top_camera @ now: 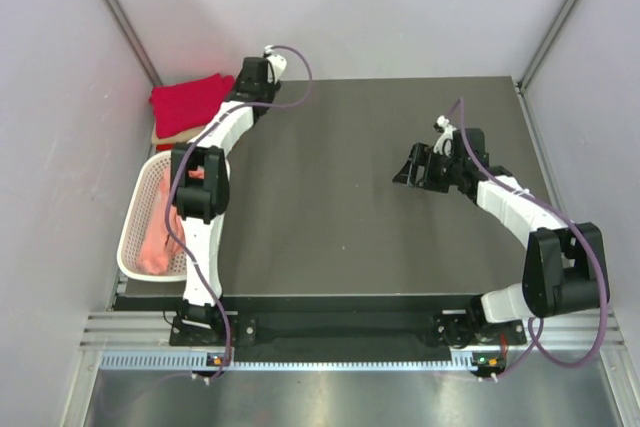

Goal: Fold and stack the t-shirts

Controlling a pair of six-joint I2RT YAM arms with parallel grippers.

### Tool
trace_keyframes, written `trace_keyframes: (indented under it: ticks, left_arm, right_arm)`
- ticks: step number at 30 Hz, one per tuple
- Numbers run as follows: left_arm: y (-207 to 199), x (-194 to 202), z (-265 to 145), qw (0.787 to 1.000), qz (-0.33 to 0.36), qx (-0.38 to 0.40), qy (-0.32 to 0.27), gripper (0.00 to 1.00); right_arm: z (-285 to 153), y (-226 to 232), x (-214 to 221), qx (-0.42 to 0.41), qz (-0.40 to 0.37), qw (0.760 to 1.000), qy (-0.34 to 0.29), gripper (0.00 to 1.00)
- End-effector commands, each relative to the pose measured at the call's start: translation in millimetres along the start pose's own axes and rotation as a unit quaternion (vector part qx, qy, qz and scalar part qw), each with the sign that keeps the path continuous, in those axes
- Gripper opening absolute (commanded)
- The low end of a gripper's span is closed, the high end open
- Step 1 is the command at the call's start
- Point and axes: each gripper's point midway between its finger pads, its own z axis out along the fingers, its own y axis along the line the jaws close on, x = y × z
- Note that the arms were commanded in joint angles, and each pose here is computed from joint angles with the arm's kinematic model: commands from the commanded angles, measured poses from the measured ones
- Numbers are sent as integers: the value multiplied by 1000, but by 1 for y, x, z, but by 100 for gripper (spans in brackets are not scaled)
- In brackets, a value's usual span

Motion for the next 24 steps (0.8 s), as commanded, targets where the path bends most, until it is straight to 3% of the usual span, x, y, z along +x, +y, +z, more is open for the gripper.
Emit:
trace_keyframes:
  ticks: [1,9,24]
  left_arm:
    - [48,20,-4,998,11,-58,30,66]
    - [41,39,14,995,60,-70,48,67]
    - [26,42,16,996,63,-48,34,66]
  right_arm:
    - [-10,8,-16,-13,-17,999,-37,81]
    - [-10,8,-16,-19,-13,999,-38,81]
    - [-11,6,-18,-20,-8,999,-42,81]
